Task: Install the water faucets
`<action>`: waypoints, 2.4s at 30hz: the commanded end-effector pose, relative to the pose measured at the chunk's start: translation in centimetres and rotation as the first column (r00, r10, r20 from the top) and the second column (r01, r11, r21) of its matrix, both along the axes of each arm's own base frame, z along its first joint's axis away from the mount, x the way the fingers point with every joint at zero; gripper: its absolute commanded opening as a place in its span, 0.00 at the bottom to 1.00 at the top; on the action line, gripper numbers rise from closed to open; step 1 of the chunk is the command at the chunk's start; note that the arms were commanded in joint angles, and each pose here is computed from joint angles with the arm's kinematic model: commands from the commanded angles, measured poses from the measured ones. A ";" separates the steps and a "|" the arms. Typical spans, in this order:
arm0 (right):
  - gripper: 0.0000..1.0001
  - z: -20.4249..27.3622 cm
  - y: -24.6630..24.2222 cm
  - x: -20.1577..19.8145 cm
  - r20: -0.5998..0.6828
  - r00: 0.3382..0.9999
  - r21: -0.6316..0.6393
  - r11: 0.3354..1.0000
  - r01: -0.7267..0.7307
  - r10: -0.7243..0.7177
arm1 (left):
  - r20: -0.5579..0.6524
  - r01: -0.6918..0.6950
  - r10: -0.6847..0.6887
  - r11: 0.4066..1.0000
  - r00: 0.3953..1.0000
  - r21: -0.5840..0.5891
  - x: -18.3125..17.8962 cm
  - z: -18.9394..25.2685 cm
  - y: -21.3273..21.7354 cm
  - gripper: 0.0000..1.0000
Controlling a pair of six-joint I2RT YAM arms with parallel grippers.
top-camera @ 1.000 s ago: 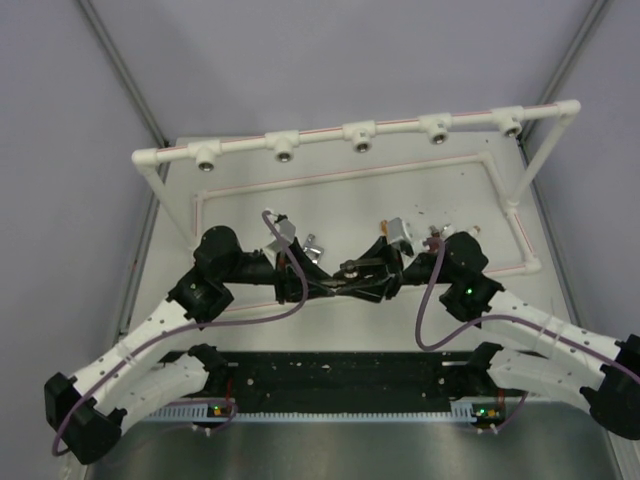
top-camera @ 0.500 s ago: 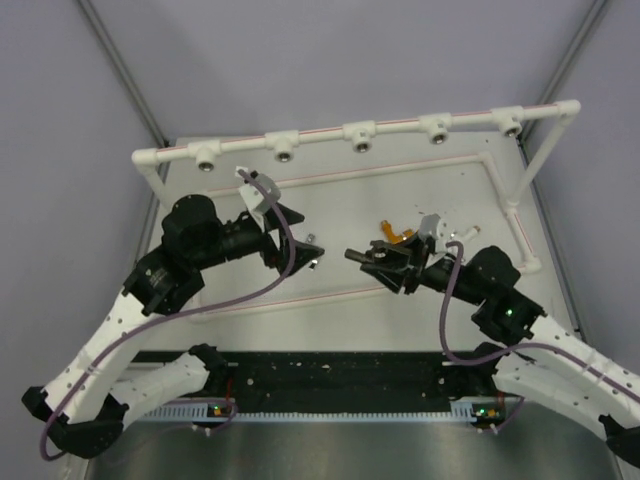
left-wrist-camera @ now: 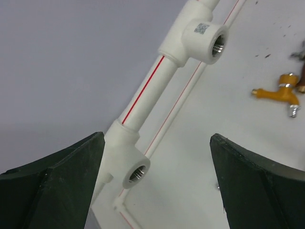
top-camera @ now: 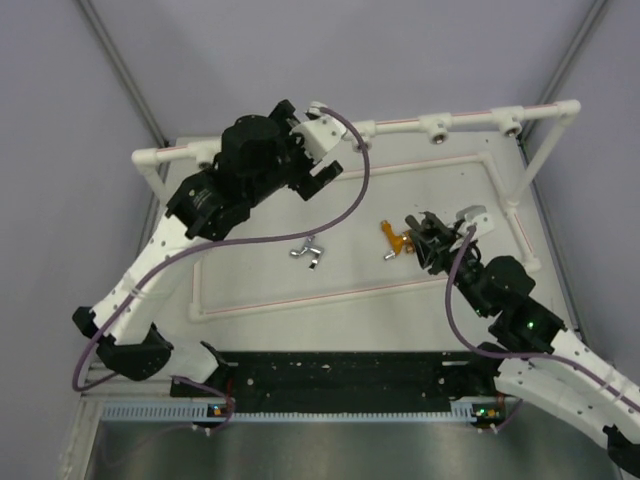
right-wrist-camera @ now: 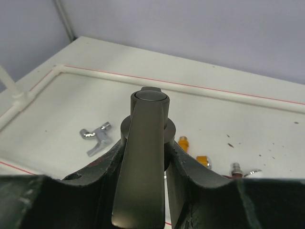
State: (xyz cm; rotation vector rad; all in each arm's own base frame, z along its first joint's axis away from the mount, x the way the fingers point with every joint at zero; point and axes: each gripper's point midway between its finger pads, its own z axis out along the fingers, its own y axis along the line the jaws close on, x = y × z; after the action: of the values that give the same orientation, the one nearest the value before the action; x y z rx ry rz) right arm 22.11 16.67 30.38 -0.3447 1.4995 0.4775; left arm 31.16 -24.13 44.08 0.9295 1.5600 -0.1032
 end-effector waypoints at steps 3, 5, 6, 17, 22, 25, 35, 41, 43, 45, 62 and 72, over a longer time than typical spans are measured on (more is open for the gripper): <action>0.00 4.2 -4.4 1.5 0.048 0.969 0.043 0.969 0.242 -0.244 | 0.128 0.027 -0.053 0.981 0.990 0.192 4.8 1.4 2.5 0.99; 0.00 4.4 -4.7 2.0 0.047 0.960 0.028 0.961 0.276 -0.277 | 0.134 0.076 -0.107 0.972 0.985 0.222 5.6 1.0 2.0 0.99; 0.00 4.7 -5.1 2.2 0.044 0.953 0.028 0.954 0.298 -0.299 | 0.132 0.085 -0.120 0.966 0.984 0.243 6.1 0.5 1.8 0.99; 0.00 7.4 -10.6 7.5 -0.034 0.915 0.119 0.907 0.403 -0.402 | 0.106 0.212 -0.255 0.926 0.961 0.312 9.4 -3.6 -0.8 0.83; 0.00 9.1 -13.1 8.4 -0.005 0.910 0.233 0.885 0.404 -0.414 | 0.113 0.191 -0.237 0.929 0.965 0.318 10.3 -4.7 -0.9 0.59; 0.00 10.6 -13.8 8.2 0.071 0.909 0.274 0.884 0.378 -0.411 | 0.106 0.148 -0.192 0.932 0.976 0.332 10.6 -5.3 0.0 0.34; 0.00 12.1 -14.8 9.1 0.278 0.882 0.282 0.910 0.304 -0.380 | 0.094 0.003 -0.041 0.928 0.995 0.372 8.6 -5.0 4.4 0.00; 0.00 13.1 -16.4 8.0 0.398 0.867 0.294 0.937 0.190 -0.301 | 0.059 -0.041 0.020 0.925 0.998 0.377 6.8 -5.0 6.4 0.00; 0.00 13.1 -16.6 7.7 0.438 0.855 0.278 0.946 0.166 -0.279 | 0.051 -0.058 0.042 0.926 0.998 0.373 6.3 -5.0 7.0 0.00; 0.00 13.4 -16.0 7.5 0.483 0.842 0.242 0.961 0.134 -0.239 | 0.043 -0.070 0.058 0.929 0.997 0.364 5.9 -5.0 7.4 0.00; 0.00 12.3 -13.3 9.8 0.436 0.898 -0.010 0.998 0.062 -0.051 | 0.022 -0.078 0.074 0.955 0.997 0.287 5.3 -5.9 6.3 0.01; 0.00 11.5 -14.3 10.8 0.469 0.876 -0.006 0.991 0.135 -0.116 | 0.012 -0.071 0.070 0.961 0.997 0.269 5.3 -6.0 5.8 0.01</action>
State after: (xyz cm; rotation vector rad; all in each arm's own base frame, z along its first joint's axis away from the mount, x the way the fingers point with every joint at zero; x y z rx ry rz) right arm 33.01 3.01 40.39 -0.3506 1.1167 0.3240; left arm 36.91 -19.75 39.56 1.2037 1.4893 0.1814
